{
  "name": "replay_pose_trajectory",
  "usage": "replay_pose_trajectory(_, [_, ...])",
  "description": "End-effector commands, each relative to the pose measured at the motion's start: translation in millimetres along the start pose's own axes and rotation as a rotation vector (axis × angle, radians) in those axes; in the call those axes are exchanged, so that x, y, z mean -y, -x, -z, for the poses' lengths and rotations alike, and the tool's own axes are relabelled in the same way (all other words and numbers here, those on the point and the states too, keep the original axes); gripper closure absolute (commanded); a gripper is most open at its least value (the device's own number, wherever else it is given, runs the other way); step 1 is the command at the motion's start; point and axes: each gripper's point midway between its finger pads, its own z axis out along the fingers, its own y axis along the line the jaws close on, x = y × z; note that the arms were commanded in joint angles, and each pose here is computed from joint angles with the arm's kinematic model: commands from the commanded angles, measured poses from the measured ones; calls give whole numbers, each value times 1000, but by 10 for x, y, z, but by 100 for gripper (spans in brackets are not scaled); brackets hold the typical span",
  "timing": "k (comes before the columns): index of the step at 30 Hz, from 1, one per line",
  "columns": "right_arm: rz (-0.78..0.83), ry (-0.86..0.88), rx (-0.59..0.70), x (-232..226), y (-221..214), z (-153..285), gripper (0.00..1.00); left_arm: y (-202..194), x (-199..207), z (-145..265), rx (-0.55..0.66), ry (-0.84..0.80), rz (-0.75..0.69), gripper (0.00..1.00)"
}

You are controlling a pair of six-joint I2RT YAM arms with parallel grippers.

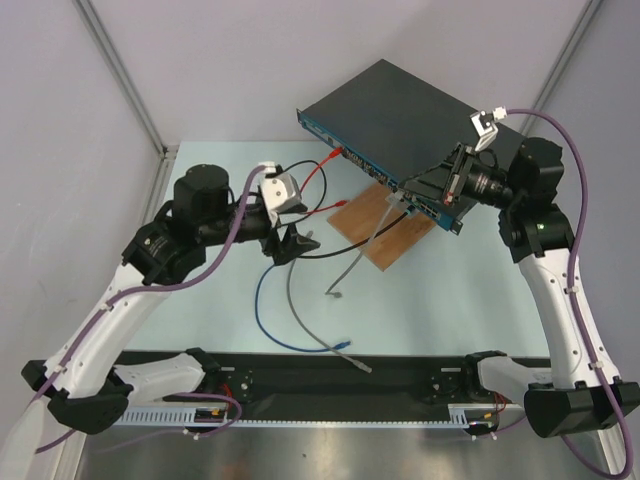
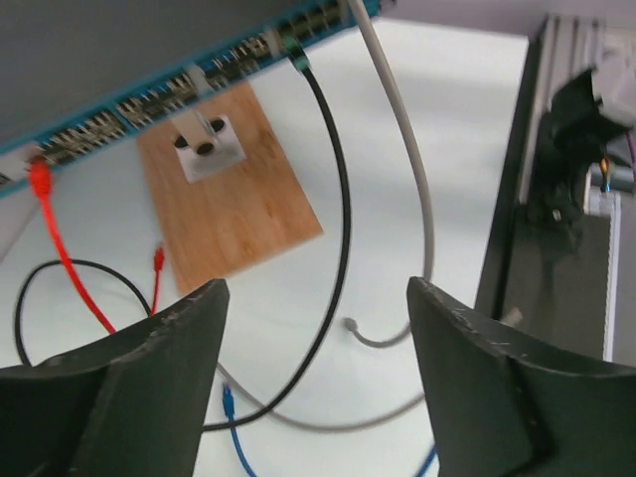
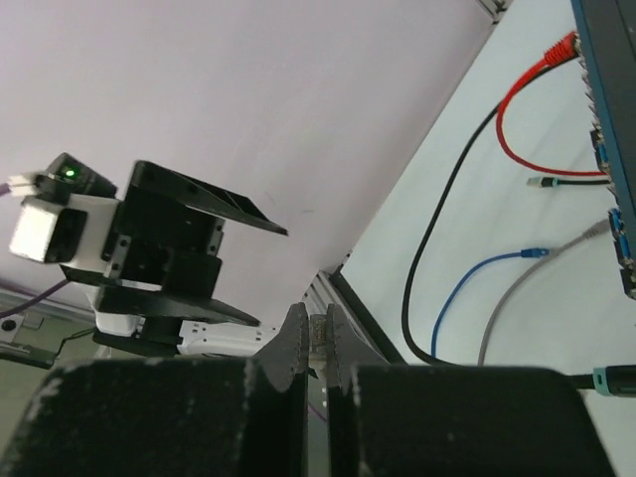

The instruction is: Insert the plug into the switch port

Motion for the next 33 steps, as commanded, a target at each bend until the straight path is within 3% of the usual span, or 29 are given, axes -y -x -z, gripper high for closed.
replay_pose_trajectory(1, [-15, 0, 43, -87, 12, 36, 100, 610, -139, 98, 199, 100, 57, 21])
replay_pose_trajectory(3, [-28, -1, 58, -99, 18, 50, 100, 671, -124, -34, 206, 81, 101, 19])
replay_pose_trajectory(8, [-89, -33, 83, -48, 30, 84, 100, 909, -314, -316, 256, 267, 107, 30])
replay_pose_trajectory(16, [-130, -45, 107, -73, 40, 148, 100, 1125, -144, -592, 353, 347, 76, 34])
replay_pose_trajectory(33, [-195, -32, 88, 18, 23, 130, 100, 1001, 77, -1016, 358, 224, 42, 33])
